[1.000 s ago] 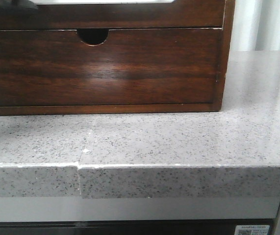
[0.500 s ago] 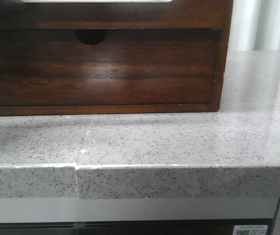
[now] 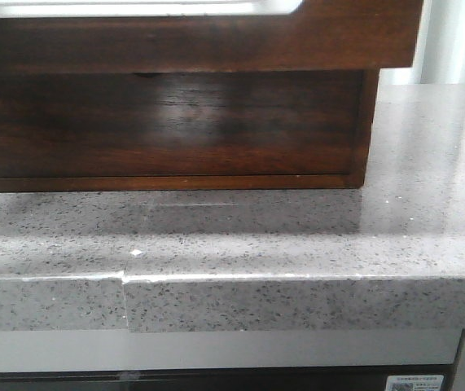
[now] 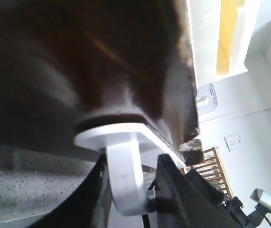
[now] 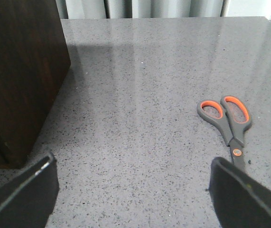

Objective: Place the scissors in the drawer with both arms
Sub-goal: 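Pull the drawer open toward the robot with the left gripper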

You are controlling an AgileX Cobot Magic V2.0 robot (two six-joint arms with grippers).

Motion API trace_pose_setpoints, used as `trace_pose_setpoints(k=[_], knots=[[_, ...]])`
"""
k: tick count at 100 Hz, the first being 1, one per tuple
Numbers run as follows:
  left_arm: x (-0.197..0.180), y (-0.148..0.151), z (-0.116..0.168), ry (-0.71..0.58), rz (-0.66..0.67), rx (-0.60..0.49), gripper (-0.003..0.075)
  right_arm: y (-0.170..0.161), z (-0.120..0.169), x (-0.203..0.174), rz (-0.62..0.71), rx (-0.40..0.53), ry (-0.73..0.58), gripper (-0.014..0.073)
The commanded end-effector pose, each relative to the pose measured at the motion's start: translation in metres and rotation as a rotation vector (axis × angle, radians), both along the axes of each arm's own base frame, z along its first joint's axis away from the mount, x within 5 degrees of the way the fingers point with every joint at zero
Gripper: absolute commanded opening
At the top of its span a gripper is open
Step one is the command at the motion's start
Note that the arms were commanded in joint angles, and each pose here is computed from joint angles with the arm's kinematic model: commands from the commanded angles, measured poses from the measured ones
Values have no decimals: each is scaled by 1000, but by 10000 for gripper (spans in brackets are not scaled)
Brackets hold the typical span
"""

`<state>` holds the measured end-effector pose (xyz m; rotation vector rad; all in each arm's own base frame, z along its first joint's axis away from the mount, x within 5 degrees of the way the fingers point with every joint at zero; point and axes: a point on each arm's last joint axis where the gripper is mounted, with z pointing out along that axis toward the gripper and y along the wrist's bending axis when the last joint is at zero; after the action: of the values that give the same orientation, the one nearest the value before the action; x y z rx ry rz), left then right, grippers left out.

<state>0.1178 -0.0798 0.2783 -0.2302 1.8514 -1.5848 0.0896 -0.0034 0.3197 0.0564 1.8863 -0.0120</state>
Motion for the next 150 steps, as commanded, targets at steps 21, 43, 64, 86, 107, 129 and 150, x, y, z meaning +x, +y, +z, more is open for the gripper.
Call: trace_pose_setpoints(k=[21,43,64,86,107,129,150], knots=[[-11,-3,10,-156,-66,60,57,0,15,3,2,-15,-96,583],[-10,-3,9,-154,-59,63,295,0,15,3,2,-15,-96,583],[-10,-3,8,-154,-63,86,463,0,15,3,2,-15,-96,583],[-17,-4,-1,-184,-125,226,463,0,15,3,2,-15,-96,583],[-28,0,-2,-239,-122,399,462,0,16,3,2,-15,-101,583],[-37,19,16,-285,-23,754,462,0,16,2,-3,-2,-50,569],[-45,38,49,-384,76,1054,459,-2,11,22,-35,38,202,563]])
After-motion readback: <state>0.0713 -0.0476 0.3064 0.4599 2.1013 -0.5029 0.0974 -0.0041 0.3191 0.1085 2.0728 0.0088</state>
